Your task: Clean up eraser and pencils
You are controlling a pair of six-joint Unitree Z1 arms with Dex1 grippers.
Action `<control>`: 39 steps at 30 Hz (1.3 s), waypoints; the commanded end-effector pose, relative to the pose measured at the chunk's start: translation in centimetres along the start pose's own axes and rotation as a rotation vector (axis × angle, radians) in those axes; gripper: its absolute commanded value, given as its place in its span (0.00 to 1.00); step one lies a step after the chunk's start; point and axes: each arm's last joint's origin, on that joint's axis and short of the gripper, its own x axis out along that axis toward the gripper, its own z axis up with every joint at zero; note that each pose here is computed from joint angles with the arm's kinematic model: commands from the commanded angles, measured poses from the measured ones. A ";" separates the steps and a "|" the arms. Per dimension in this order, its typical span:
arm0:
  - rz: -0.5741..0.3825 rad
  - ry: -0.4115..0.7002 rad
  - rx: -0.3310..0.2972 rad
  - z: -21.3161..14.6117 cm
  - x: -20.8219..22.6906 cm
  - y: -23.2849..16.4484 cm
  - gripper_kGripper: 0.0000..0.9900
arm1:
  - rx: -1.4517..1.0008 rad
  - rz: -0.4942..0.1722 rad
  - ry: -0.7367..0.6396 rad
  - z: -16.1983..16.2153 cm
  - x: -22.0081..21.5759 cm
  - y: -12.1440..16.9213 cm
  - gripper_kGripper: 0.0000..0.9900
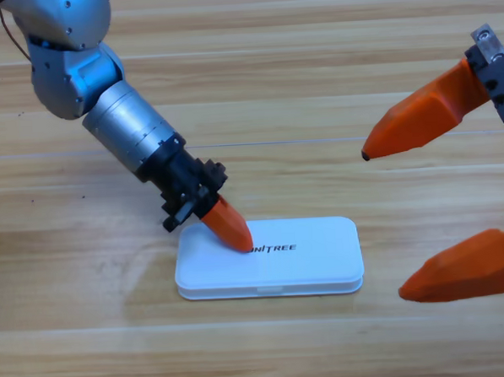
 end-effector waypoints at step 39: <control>0.189 0.241 0.183 11.5 -7.1 -24.5 1.00 | 0.030 0.009 0.004 -0.7 0.2 -0.3 1.00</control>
